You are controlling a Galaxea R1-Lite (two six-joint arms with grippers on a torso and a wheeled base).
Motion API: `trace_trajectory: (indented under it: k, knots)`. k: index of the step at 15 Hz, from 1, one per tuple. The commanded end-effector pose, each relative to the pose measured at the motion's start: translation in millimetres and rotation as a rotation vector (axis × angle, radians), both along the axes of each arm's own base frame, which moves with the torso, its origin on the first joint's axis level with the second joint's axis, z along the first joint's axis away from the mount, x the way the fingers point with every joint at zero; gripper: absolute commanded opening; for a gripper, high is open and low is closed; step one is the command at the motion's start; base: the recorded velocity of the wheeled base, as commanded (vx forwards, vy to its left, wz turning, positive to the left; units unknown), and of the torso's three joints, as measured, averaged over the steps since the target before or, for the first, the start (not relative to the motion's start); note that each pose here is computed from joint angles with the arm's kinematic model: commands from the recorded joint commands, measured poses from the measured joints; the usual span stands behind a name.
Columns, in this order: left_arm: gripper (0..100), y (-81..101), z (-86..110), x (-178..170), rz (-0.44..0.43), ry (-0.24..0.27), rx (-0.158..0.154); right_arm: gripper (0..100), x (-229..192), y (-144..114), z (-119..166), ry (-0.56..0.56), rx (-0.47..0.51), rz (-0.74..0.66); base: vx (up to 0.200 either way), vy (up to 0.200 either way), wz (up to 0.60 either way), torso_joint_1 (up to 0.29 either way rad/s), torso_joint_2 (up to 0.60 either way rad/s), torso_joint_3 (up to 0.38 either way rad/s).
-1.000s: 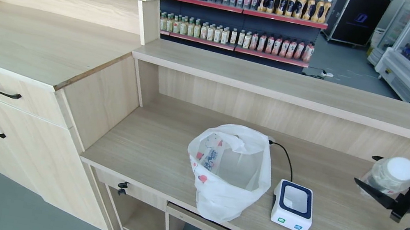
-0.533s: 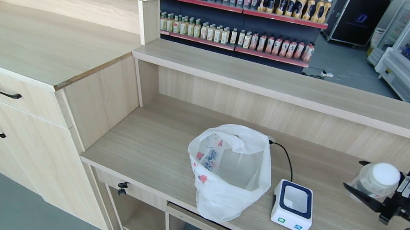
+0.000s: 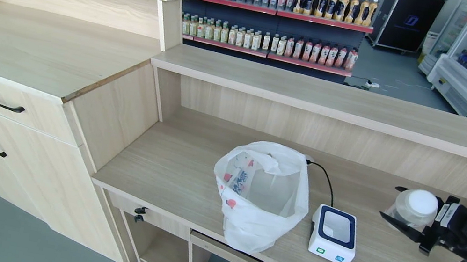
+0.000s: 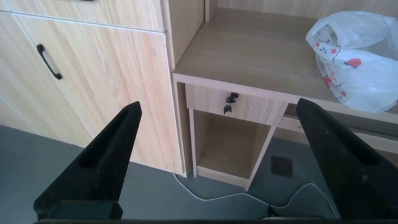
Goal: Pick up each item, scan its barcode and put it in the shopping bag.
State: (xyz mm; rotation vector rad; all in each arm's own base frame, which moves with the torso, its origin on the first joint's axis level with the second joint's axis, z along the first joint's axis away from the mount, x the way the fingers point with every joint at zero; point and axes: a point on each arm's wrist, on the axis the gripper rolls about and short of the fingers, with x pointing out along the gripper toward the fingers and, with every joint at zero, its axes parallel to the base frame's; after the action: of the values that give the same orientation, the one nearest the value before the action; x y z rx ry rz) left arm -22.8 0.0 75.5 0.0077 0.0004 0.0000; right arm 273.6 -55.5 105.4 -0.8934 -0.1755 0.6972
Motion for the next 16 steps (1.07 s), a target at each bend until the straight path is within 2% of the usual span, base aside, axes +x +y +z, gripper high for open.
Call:
trace_trajectory:
  k: [1,16]
  knots:
    - [100,0.0,0.0,0.0,0.000,0.000,0.000,0,3.2,2.2,-5.4,0.015,0.001,0.011,0.000,0.000,0.00,0.000,0.00,0.000]
    - [100,0.0,0.0,0.0,0.000,0.000,0.000,0,32.4,20.8,-26.6,-0.003,-0.003,0.094,0.000,0.000,0.00,0.000,0.00,0.000]
